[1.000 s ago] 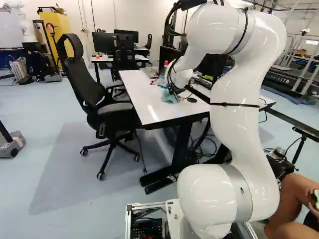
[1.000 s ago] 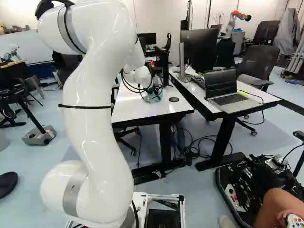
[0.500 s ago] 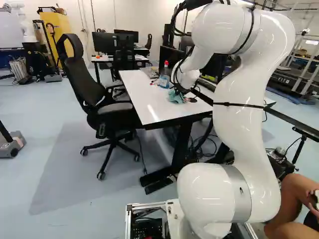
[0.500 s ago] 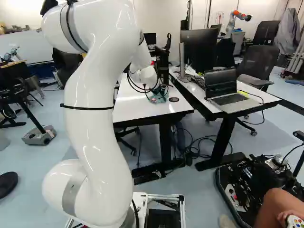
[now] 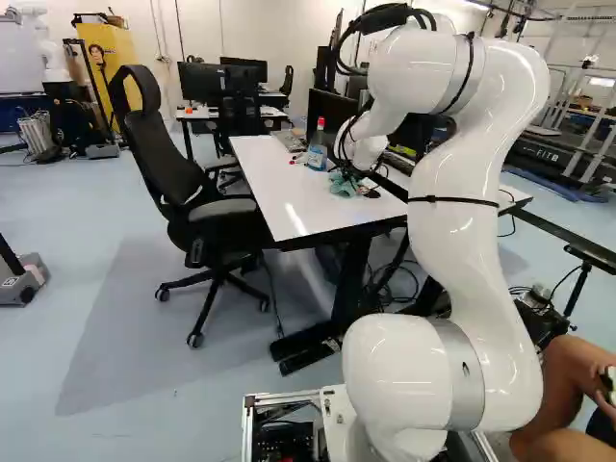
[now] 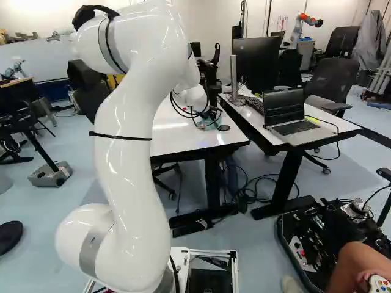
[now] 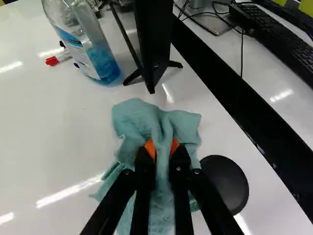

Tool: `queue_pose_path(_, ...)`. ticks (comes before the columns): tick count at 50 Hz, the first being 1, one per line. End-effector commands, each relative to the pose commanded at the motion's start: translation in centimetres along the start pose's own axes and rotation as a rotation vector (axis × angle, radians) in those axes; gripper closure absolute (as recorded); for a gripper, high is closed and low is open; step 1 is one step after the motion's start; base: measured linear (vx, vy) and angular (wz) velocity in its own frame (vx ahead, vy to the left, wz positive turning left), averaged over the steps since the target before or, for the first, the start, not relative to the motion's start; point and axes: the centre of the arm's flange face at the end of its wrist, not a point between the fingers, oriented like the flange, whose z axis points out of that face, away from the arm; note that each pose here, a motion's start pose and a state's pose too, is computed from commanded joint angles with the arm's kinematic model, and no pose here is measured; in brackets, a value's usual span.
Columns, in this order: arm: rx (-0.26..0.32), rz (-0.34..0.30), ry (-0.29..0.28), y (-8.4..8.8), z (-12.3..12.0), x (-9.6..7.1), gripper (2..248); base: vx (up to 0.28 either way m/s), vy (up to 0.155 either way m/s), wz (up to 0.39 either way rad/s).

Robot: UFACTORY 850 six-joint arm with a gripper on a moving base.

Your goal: Clean the table with the green towel

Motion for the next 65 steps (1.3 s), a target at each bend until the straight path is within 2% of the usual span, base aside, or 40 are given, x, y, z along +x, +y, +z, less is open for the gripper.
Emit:
queue_pose_path(15,0.020,-0.019,0.019,-1.9,1.8,1.3,201,0.000,0.000,0.000)
queue_pose_path(41,0.067,-0.062,0.032,-6.5,2.7,1.9,201,0.000,0.000,0.000)
queue_pose_path(65,0.108,-0.100,0.021,-10.3,1.4,0.9,201,0.000,0.000,0.000)
